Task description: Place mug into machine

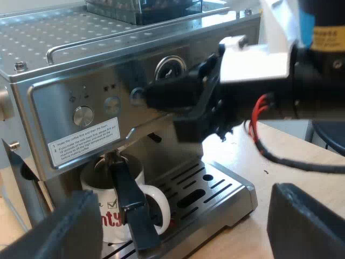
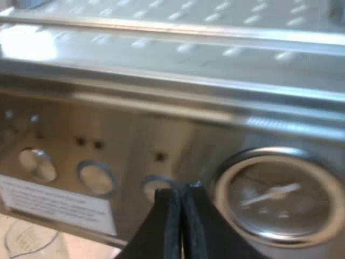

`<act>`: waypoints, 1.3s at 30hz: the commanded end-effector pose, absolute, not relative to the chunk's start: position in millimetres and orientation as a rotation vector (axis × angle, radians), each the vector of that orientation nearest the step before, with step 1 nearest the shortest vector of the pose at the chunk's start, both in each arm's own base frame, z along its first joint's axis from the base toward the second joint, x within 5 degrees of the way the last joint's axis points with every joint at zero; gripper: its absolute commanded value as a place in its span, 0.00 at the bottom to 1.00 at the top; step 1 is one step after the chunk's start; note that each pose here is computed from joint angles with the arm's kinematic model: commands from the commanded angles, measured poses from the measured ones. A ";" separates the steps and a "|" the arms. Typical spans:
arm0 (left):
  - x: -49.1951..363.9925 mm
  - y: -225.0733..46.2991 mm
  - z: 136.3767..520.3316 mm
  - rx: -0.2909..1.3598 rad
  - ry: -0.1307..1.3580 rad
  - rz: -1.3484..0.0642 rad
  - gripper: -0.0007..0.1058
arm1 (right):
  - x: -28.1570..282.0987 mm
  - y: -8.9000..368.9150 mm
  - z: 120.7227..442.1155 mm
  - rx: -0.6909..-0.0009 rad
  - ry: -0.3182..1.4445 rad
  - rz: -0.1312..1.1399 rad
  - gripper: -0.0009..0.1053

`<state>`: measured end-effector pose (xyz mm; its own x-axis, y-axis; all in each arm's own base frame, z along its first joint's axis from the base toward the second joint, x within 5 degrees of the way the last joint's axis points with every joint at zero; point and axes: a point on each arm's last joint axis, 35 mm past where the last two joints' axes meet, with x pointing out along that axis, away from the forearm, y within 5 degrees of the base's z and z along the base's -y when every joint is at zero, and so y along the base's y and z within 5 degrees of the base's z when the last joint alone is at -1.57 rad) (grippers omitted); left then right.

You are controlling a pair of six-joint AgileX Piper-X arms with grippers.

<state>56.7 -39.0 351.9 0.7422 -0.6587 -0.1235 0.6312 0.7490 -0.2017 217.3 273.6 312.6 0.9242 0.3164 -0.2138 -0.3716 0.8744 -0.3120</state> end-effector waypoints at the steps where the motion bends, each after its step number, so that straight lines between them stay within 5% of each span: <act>1: 55.5 -38.3 354.4 -0.157 0.182 -0.704 0.62 | 211.3 270.7 327.3 -0.352 0.140 0.357 0.01; 19: 55.4 -38.3 353.4 -0.156 0.192 -0.703 0.62 | 164.6 253.7 353.5 -0.387 0.175 0.439 0.01; 22: 55.4 -38.3 353.4 -0.156 0.192 -0.703 0.62 | 163.0 251.1 354.9 -0.392 0.180 0.445 0.12; 27: 55.3 -38.3 353.4 -0.156 0.192 -0.705 0.82 | 158.5 243.6 359.4 -0.403 0.192 0.454 0.57; 30: 55.3 -38.4 353.4 -0.156 0.192 -0.708 0.85 | 155.2 237.6 365.9 -0.393 0.182 0.453 0.71; 39: 56.0 -39.6 361.7 -0.165 0.118 -0.737 0.85 | 131.2 194.3 381.9 -0.468 0.250 0.456 0.72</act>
